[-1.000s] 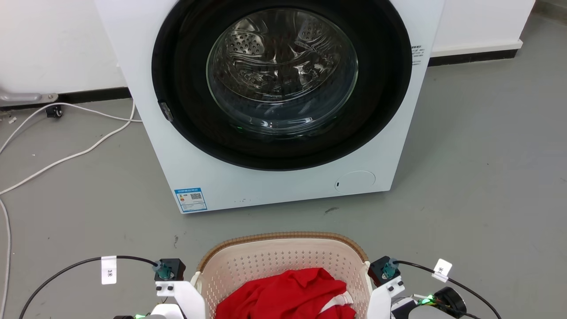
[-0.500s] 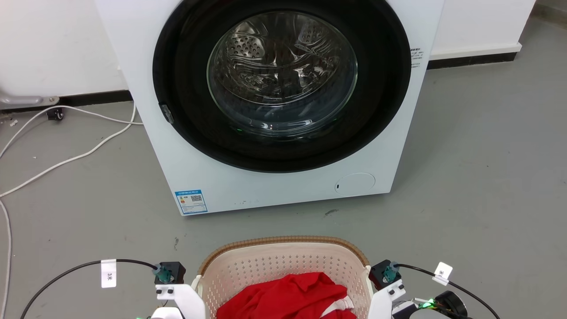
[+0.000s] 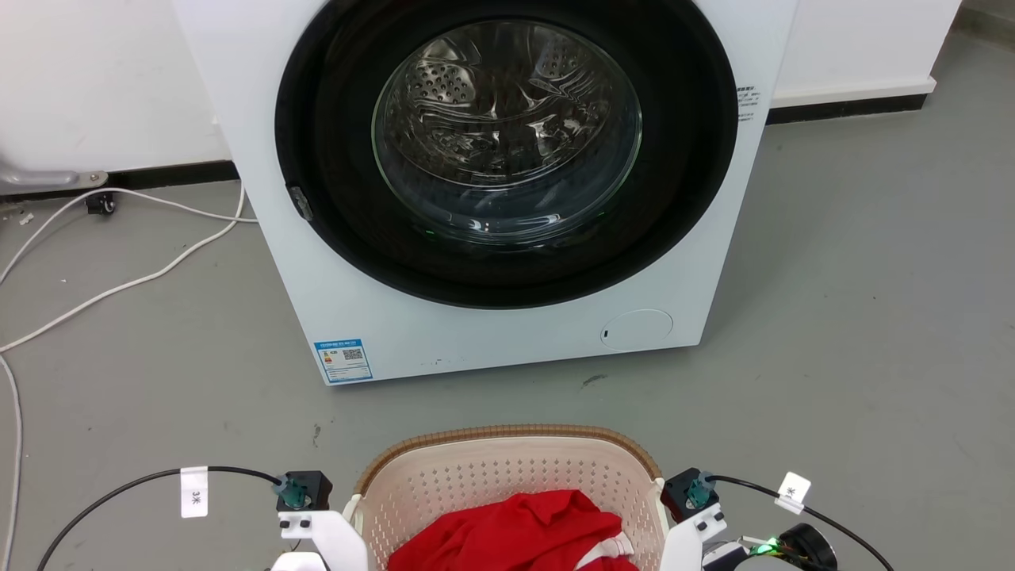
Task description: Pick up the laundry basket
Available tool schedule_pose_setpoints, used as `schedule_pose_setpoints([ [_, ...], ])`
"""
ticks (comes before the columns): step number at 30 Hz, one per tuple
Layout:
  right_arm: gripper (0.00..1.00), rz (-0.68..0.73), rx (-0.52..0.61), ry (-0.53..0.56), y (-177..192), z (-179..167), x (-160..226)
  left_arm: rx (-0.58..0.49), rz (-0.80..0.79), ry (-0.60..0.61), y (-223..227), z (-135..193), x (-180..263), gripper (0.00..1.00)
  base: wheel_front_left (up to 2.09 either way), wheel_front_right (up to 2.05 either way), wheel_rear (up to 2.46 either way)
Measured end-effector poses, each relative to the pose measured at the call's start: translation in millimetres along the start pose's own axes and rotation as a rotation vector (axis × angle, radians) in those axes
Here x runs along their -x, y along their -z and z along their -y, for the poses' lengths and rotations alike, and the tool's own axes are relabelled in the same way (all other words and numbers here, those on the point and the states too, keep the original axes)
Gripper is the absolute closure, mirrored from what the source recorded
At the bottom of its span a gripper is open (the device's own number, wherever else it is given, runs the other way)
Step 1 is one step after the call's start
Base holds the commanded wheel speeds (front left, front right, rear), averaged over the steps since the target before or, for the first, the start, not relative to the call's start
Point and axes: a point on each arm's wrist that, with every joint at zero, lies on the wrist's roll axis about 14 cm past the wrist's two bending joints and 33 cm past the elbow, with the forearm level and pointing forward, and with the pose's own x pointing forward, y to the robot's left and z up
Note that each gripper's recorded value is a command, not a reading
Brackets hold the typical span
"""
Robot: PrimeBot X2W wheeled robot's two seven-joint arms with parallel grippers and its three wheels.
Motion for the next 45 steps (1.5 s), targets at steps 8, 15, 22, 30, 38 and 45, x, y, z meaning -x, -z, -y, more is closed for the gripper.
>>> schedule_pose_setpoints([
  [8,1.0,-0.002,-0.001,-0.002,0.6,-0.2,-0.6,0.005,0.0,0.001,1.0,-0.2,-0.3,1.0,0.0,0.0,0.0],
  [15,1.0,-0.004,0.0,-0.004,1.2,-0.6,-1.1,0.007,-0.002,0.0,2.3,-0.6,-0.2,1.0,0.0,0.0,0.0],
  [22,1.0,-0.004,0.001,-0.006,1.7,-1.0,-1.6,0.012,-0.005,0.0,3.5,-1.2,-0.5,1.0,0.0,0.0,0.0],
  [30,1.0,-0.009,-0.002,-0.006,3.2,-0.7,-1.9,0.012,-0.011,0.002,4.8,-0.6,-1.4,1.0,0.0,0.0,0.0],
  [38,1.0,-0.01,-0.002,-0.006,3.9,-0.4,-2.1,0.01,-0.011,0.003,5.2,-0.3,-1.8,1.0,0.0,0.0,0.0],
  [45,1.0,-0.008,-0.003,-0.006,4.3,-0.3,-2.1,0.01,-0.01,0.004,5.2,-0.1,-2.0,1.0,0.0,0.0,0.0],
])
